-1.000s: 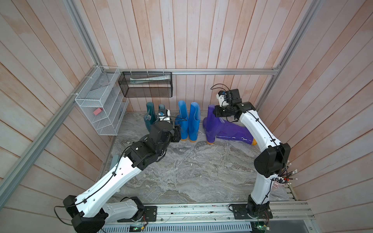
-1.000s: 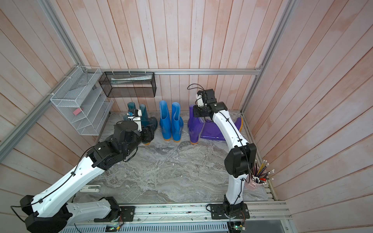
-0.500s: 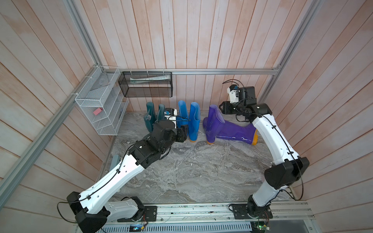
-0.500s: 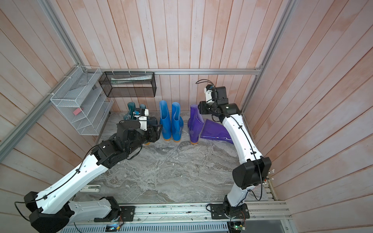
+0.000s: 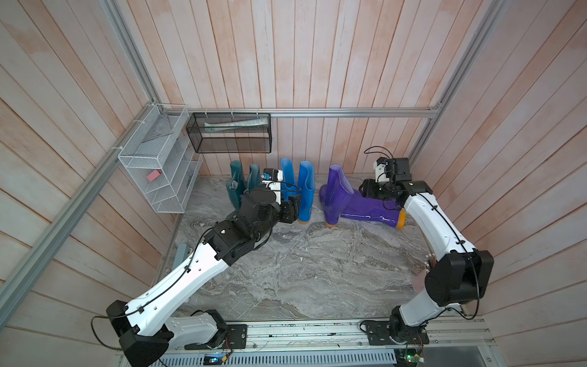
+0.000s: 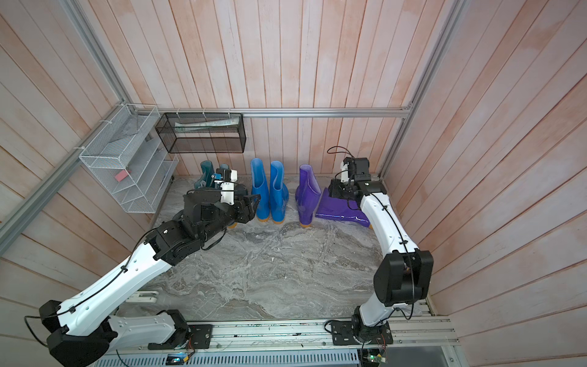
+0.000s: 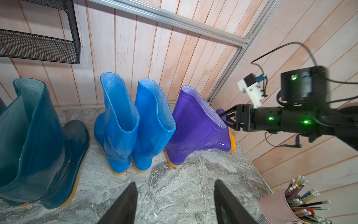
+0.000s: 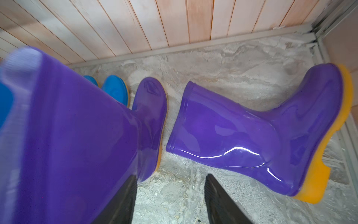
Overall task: Match and arrange rain boots in pairs
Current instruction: Place the rain boot at the center of the board, then adjust the rain boot at the center of the board.
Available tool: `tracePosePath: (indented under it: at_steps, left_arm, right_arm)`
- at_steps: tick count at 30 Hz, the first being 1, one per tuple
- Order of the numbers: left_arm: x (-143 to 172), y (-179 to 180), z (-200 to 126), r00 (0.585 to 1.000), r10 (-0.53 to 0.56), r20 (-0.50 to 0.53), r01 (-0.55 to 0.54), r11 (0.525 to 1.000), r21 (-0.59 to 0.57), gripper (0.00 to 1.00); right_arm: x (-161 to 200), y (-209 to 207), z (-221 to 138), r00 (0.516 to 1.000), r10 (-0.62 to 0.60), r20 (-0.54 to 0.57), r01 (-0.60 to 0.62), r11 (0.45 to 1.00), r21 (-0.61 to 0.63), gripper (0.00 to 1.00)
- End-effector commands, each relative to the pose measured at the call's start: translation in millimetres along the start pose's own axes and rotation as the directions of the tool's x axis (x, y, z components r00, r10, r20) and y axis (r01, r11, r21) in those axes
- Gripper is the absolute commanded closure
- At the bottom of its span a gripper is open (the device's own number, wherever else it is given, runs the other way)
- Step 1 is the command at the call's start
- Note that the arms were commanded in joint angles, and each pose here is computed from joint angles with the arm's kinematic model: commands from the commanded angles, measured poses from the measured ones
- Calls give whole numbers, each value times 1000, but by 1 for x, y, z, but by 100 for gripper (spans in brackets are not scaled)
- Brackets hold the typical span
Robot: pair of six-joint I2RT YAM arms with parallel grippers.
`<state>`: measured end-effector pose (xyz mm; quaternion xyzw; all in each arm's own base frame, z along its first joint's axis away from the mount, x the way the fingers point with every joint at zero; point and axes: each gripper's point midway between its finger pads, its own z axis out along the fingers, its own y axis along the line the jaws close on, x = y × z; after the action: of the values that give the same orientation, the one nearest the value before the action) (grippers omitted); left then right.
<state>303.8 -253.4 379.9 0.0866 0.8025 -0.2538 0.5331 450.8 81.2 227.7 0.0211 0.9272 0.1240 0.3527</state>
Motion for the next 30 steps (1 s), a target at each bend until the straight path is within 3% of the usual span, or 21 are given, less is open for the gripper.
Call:
tracePosePath:
  at_steps: [1, 13, 30]
  left_arm:
    - [5, -1, 0, 1000, 11, -14, -11, 1000, 6, 36]
    - [12, 10, -11, 1000, -6, -13, 5, 1000, -21, 35]
    - [19, 19, -16, 1000, -11, -21, 10, 999, -53, 34]
  right_arm:
    - [2, -8, 27, 999, 43, 3, -43, 999, 22, 41]
    - [31, -28, 112, 985, 116, -131, -107, 991, 78, 34]
    - [47, -26, 171, 964, 155, -216, -143, 987, 72, 27]
